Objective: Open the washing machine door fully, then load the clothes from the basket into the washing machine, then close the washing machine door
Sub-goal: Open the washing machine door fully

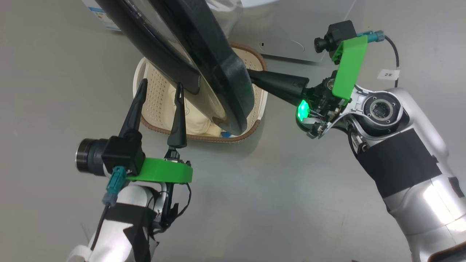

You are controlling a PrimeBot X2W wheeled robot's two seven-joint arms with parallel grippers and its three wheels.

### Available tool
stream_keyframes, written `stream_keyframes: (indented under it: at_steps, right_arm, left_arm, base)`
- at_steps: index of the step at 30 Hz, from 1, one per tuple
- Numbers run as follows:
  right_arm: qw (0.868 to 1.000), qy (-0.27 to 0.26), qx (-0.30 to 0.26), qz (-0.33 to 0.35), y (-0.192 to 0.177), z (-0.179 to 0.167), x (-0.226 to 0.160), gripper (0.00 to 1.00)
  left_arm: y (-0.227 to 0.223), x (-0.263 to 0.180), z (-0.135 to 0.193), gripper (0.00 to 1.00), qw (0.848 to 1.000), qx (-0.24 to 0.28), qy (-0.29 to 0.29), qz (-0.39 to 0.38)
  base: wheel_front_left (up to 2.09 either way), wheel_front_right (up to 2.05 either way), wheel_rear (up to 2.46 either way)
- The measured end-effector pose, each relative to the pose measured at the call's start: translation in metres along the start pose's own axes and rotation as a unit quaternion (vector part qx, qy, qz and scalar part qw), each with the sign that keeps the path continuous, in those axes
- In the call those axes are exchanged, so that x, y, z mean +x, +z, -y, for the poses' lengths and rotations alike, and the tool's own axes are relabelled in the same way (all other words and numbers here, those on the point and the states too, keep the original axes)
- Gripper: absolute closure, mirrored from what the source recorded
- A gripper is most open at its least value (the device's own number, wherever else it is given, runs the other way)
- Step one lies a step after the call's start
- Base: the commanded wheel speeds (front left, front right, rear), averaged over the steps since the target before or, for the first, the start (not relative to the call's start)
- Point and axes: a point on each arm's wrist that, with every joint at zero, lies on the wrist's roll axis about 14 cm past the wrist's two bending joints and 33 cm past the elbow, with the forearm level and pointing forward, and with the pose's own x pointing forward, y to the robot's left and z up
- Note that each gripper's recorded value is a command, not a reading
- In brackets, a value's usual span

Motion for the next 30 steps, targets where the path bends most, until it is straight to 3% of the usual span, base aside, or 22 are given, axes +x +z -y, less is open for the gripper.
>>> stream_keyframes:
  at_steps: [13, 21, 25, 30]
  right_arm:
    - [1.000, 0.016, 0.020, 0.004, -0.016, -0.010, 0.006, 1.00]
    - [0.995, 0.021, 0.034, 0.093, 0.005, -0.013, -0.006, 1.00]
    - [0.980, 0.029, 0.033, 0.192, 0.035, -0.020, -0.029, 1.00]
    - [0.947, 0.004, 0.010, 0.320, 0.067, -0.015, -0.074, 1.00]
  left_arm:
    - [0.004, -0.001, 0.005, 0.00, 1.000, -0.002, -0.008, 0.003]
    - [0.008, -0.003, 0.008, 0.00, 1.000, -0.003, -0.014, 0.006]
    - [0.008, -0.006, 0.010, 0.00, 1.000, -0.001, -0.014, 0.004]
    - [0.005, -0.010, 0.012, 0.00, 1.000, 0.001, -0.017, -0.001]
  base:
    - [0.00, 0.00, 0.00]
    - [0.00, 0.00, 0.00]
    - [0.00, 0.00, 0.00]
    - [0.00, 0.00, 0.00]
